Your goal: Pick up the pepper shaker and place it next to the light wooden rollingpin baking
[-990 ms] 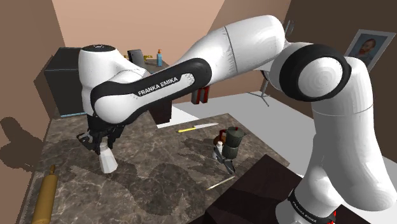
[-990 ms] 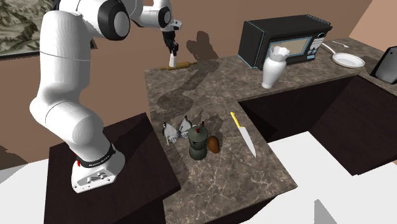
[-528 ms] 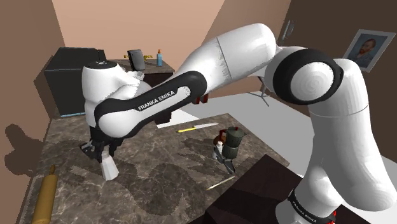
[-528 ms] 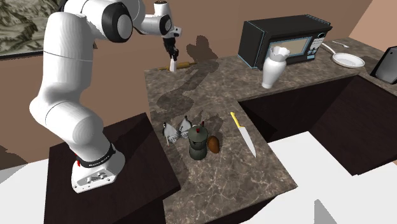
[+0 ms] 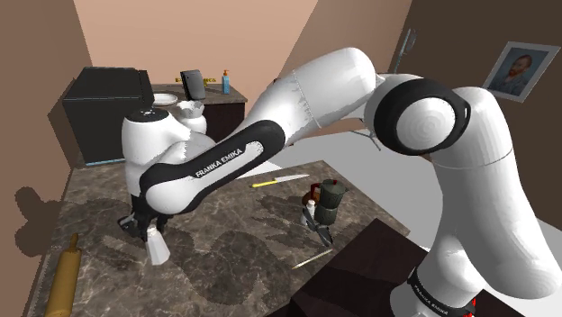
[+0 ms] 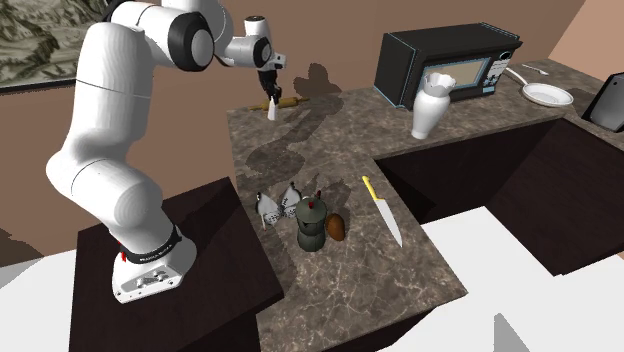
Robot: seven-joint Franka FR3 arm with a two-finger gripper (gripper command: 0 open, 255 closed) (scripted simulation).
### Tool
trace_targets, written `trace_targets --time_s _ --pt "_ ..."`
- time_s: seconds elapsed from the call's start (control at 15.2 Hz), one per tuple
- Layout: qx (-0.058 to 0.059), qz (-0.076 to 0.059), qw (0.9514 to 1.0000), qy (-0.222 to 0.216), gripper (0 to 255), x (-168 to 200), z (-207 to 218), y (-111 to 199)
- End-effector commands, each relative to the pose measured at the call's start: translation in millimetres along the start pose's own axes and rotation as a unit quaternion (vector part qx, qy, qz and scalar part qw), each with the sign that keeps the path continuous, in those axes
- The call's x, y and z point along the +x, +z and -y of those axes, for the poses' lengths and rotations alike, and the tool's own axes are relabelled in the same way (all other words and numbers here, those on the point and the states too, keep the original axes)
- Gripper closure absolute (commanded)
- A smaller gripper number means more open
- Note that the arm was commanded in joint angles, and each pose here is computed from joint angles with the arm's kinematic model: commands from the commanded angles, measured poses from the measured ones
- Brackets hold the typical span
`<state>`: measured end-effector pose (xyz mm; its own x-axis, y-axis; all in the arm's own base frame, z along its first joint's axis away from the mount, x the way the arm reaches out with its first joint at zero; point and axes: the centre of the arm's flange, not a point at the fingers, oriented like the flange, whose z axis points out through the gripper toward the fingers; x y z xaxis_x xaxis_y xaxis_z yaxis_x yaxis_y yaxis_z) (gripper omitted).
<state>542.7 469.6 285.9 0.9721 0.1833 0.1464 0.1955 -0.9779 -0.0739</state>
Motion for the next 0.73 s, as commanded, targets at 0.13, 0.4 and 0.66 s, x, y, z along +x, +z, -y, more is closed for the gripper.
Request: trace_targets --time_s 0.13,0.4,0.66 --pt "0.0 0.0 1.0 0.0 255 -2.7 -2.0 20.3" --pt "0.0 0.0 1.0 0.0 255 -5.8 -3.5 41.2" --pt "0.0 0.0 1.0 0.0 255 -8.9 -5.1 62.0"
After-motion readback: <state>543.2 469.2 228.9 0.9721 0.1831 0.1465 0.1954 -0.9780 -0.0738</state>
